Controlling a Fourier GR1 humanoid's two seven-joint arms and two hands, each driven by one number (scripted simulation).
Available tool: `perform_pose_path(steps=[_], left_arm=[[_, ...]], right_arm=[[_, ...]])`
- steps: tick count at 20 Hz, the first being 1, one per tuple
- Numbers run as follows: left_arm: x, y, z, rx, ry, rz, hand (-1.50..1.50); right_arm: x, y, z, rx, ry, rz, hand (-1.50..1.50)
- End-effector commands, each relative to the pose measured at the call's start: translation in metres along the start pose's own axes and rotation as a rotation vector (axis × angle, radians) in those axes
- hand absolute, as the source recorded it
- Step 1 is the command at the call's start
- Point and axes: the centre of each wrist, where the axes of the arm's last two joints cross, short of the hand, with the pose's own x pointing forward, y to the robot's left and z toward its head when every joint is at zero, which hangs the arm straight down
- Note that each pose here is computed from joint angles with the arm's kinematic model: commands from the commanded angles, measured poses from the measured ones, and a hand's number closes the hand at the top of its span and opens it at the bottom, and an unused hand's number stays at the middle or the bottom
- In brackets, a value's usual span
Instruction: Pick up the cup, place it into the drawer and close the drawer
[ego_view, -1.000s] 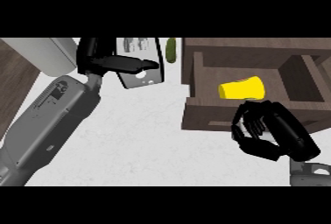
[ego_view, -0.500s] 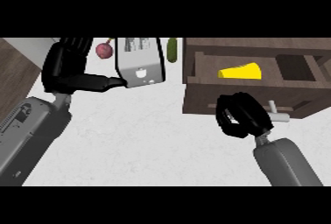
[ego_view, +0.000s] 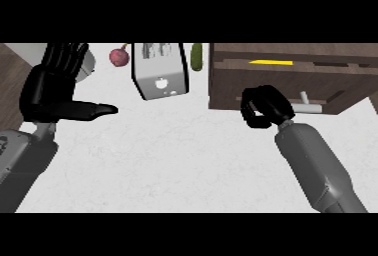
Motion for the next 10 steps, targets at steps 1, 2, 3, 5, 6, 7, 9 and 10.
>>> perform_pose_path(steps=[1, 2, 3, 5, 6, 7, 9, 10], left_arm=[[-0.004, 0.02, 0.01, -0.003, -0.005, 0.01, -1.5], [0.015, 0.007, 0.001, -0.017, 0.009, 0.018, -1.5], [0.006, 0.023, 0.008, -0.022, 0.001, 0.023, -1.5], [-0.014, 0.022, 0.019, 0.0, -0.02, -0.005, -1.5], [-0.003, 0.011, 0.011, -0.04, 0.006, 0.03, -1.5], [-0.004, 0.013, 0.018, -0.046, -0.004, 0.032, -1.5], [-0.007, 0.026, 0.01, -0.029, 0.004, 0.032, -1.5], [0.002, 0.017, 0.009, -0.056, -0.006, 0.037, -1.5]], right_arm=[[-0.019, -0.02, -0.019, 0.037, 0.04, -0.039, 1.5], [-0.03, 0.0, -0.006, 0.044, 0.066, -0.049, 1.5], [-0.022, -0.024, -0.024, 0.039, 0.051, -0.043, 1.5], [-0.04, -0.038, -0.018, 0.035, 0.07, -0.054, 1.5], [-0.034, -0.04, -0.026, 0.038, 0.115, -0.065, 1.5], [-0.036, -0.05, -0.028, 0.044, 0.137, -0.072, 1.5], [-0.048, -0.039, -0.016, 0.051, 0.12, -0.06, 1.5], [-0.054, -0.059, -0.016, 0.031, 0.136, -0.095, 1.5]])
